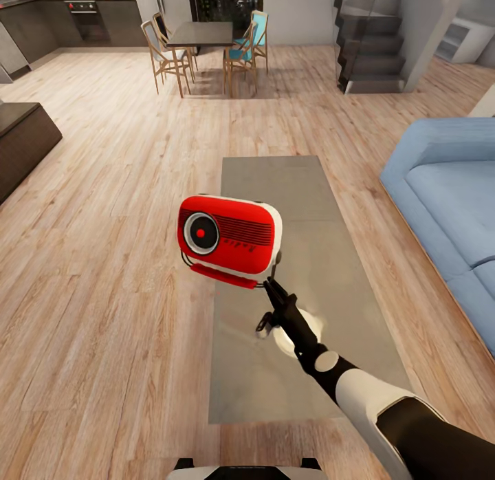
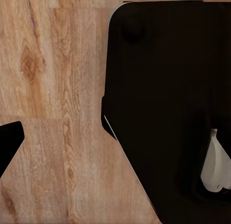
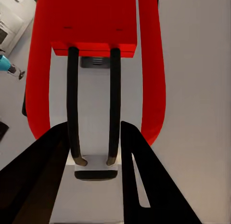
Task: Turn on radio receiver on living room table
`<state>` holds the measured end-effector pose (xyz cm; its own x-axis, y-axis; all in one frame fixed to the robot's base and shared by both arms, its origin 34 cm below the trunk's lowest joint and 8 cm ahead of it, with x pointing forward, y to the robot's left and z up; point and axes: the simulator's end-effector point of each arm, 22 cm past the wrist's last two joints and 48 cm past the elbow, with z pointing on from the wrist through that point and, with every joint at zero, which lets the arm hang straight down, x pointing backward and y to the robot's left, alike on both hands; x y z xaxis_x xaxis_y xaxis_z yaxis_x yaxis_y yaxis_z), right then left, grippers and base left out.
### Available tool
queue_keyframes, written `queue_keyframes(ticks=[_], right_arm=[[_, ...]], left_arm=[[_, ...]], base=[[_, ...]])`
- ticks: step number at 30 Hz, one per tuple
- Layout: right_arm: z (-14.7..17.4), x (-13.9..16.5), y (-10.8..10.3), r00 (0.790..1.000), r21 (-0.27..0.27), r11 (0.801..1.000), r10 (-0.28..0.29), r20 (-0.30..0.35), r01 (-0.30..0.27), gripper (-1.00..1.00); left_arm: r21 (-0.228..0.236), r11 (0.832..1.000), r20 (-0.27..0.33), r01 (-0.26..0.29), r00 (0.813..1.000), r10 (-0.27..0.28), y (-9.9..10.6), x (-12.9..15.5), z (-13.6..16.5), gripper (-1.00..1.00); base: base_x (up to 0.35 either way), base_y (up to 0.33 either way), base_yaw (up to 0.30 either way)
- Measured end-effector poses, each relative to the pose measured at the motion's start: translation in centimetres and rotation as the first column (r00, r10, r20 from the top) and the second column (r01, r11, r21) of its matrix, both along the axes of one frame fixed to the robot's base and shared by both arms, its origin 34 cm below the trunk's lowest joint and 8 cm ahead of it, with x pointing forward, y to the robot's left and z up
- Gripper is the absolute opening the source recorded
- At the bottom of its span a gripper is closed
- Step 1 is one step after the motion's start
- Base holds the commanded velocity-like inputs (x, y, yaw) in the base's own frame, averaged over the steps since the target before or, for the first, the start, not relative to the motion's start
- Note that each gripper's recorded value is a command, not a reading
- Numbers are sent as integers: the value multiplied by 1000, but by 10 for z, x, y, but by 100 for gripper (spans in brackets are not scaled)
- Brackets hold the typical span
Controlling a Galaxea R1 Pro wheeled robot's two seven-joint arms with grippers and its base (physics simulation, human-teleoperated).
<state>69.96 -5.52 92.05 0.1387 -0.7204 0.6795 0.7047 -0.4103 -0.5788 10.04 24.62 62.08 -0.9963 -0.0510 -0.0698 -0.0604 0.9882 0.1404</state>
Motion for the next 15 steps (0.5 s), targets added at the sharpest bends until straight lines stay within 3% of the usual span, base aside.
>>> queue_keyframes(ticks=[15], right_arm=[[-13, -15, 1, 999, -16, 1000, 20, -28, -21, -100]], left_arm=[[9, 1000, 1, -3, 1000, 3, 7, 1, 0, 100]], base=[[0, 0, 0]])
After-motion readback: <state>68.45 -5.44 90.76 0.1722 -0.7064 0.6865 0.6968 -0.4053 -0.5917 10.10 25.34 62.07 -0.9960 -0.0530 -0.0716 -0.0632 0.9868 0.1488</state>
